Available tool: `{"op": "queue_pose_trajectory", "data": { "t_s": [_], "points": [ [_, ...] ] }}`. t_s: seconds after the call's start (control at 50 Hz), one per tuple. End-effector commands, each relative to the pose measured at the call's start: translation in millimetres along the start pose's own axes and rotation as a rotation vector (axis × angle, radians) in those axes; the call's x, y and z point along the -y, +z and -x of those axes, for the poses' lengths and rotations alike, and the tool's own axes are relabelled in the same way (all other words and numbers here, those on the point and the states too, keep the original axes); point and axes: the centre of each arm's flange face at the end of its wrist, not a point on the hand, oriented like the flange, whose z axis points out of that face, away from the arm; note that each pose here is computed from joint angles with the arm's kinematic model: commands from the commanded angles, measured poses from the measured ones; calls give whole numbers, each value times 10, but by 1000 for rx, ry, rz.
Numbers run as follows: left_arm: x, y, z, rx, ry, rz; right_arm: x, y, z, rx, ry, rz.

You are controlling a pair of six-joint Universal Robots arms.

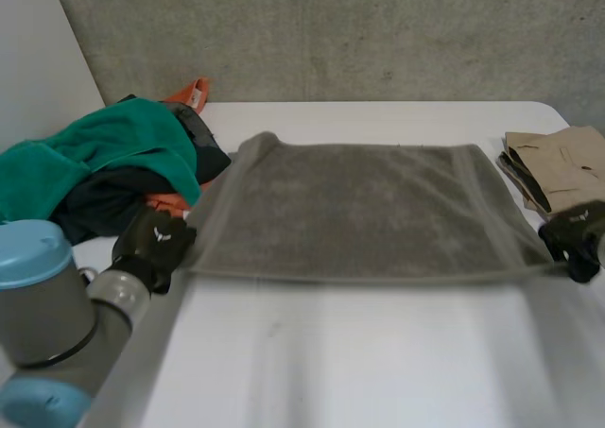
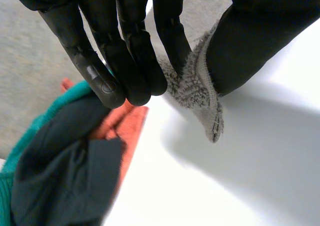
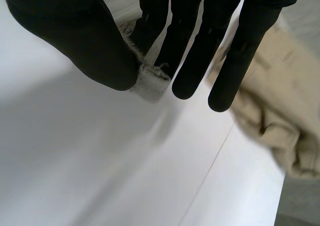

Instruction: Fold the laundry.

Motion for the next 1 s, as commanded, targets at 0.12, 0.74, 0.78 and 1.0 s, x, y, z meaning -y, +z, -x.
{"op": "queue_pose_trajectory", "data": {
  "t_s": [0.12, 0.74, 0.78, 1.0],
  "points": [
    [71, -1039, -51, -302, 96, 353, -325, -498, -123, 250, -321, 260],
    [2394, 107, 2040, 737, -130, -762, 1622, -1143, -1634, -718, 335, -928],
    [2368, 133, 2025, 713, -139, -740, 1647, -1149, -1605, -713, 317, -928],
    [1881, 333, 1666, 559, -169, -577, 1515, -714, -1119, -525, 196, -721]
  ]
}}
